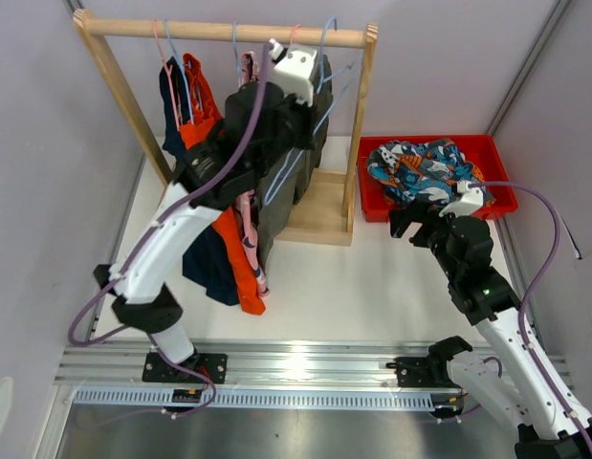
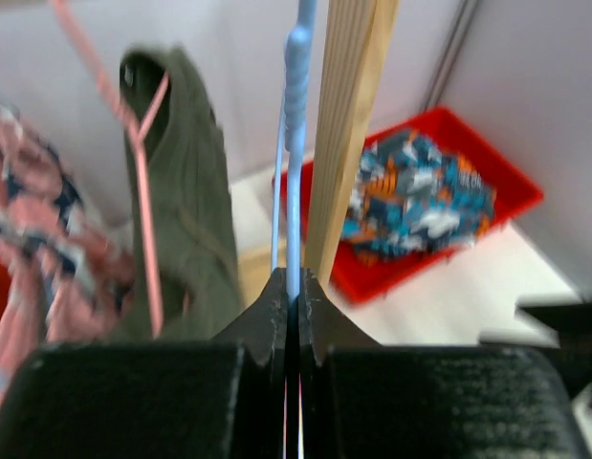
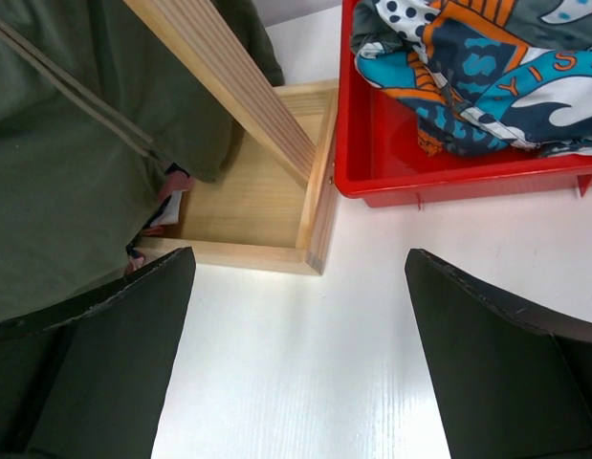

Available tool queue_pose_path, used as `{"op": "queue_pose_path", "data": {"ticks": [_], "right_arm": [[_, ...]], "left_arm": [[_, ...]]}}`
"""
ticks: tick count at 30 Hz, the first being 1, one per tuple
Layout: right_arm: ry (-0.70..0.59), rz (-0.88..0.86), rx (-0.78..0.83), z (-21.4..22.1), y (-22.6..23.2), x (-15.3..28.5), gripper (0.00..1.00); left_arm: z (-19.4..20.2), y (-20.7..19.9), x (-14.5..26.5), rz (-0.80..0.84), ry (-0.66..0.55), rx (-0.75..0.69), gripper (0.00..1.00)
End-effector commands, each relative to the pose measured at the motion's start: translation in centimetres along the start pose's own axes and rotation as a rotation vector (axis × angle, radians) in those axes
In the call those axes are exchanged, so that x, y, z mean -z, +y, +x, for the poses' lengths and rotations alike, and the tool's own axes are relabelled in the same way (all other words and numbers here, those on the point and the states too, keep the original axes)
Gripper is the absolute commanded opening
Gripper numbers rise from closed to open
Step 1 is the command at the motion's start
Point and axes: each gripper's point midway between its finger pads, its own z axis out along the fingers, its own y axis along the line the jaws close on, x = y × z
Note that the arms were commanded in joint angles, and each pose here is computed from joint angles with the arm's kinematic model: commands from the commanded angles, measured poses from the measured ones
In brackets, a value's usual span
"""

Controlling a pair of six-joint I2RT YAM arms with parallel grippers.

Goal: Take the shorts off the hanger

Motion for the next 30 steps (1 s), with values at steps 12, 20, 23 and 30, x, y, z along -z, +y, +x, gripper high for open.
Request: {"op": "queue_pose_path", "data": {"ticks": [12, 20, 23, 30], "right_arm": [[0.030, 0.007, -0.002, 2.1, -0.9, 1.4, 0.99], [0.052, -0.003, -0.001, 2.9, -0.7, 1.1, 0.99], [0.058, -0.010, -0.003, 3.2, -0.6, 0.8, 0.99], [0.080, -0.022, -0.004, 4.0, -0.1, 0.7, 1.00]], "left_arm": [[-2.4, 2.5, -11.1, -0.048, -0.156, 0.201, 0.00], [0.4, 1.3, -7.6, 0.048, -0.008, 0.189, 0.24], [0.2, 2.1, -5.0, 0.038, 0.009, 0.179, 0.37], [-2.7, 5.3, 0.2, -0.046, -0.093, 0.111, 0.76]]}}
